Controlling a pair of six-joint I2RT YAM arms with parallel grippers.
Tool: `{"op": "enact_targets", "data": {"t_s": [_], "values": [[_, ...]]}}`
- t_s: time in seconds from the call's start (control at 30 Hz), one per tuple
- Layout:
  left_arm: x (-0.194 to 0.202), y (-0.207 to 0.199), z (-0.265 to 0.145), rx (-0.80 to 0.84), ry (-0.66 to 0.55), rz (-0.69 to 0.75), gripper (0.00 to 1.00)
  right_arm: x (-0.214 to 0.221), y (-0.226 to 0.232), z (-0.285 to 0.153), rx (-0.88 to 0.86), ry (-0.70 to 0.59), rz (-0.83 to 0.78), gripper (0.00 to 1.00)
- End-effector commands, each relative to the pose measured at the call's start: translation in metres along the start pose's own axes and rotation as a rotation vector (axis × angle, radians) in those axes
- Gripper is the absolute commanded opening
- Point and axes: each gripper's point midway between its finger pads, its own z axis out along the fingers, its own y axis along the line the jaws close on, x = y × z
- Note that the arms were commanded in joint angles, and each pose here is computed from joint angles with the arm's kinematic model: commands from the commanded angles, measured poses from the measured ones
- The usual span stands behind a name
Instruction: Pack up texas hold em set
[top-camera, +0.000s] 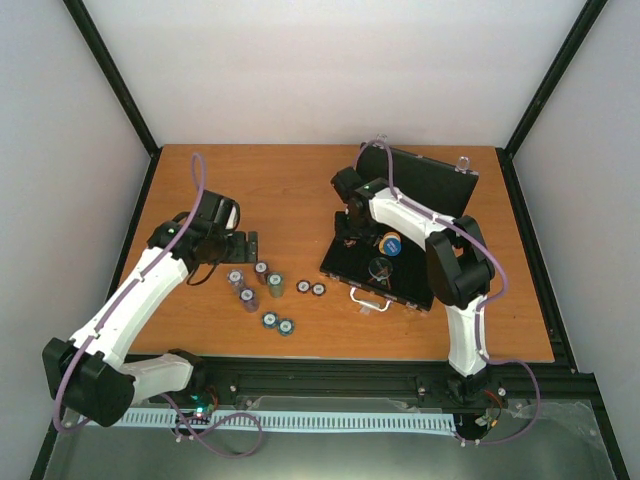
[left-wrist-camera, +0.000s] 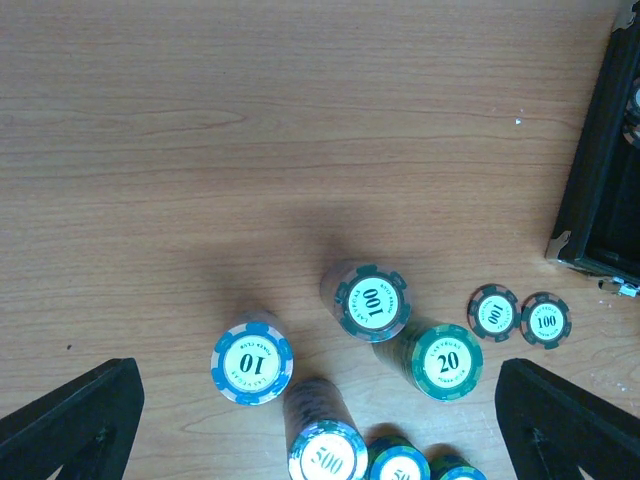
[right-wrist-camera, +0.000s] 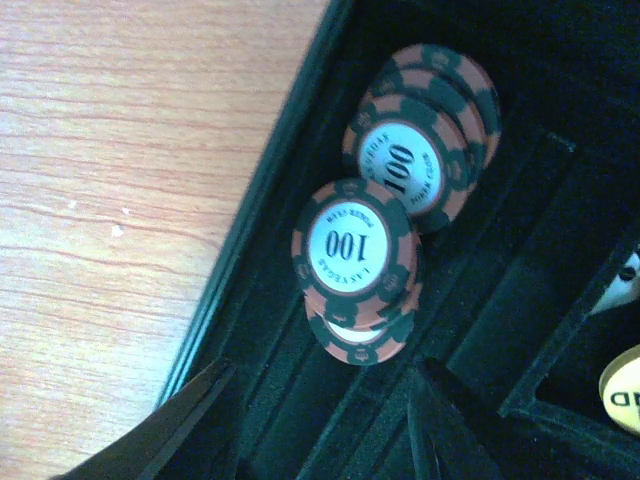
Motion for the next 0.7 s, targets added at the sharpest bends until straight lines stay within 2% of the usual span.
{"op": "enact_targets", "data": {"t_s": [0.0, 0.3, 0.43, 0.67], "values": [[-0.015, -0.008, -0.006, 0.026, -0.041, 0.020, 0.99, -0.001, -0.004, -0.010, -0.013, -0.024, 0.083, 0.48], [-0.012, -0.011, 0.004, 0.036, -0.015, 0.016, 0.99, -0.001, -0.032, -0.023, 0.136, -0.059, -0.070, 0.46], [-0.011, -0.013, 0.008, 0.043, -0.010, 0.008, 0.99, 0.004, -0.036, -0.029, 0.139, -0.061, -0.100, 0.46], [-0.008, -0.012, 0.008, 0.047, -0.012, -0.007, 0.99, 0.015, -0.034, -0.014, 0.120, -0.018, -0.165, 0.41]]}}
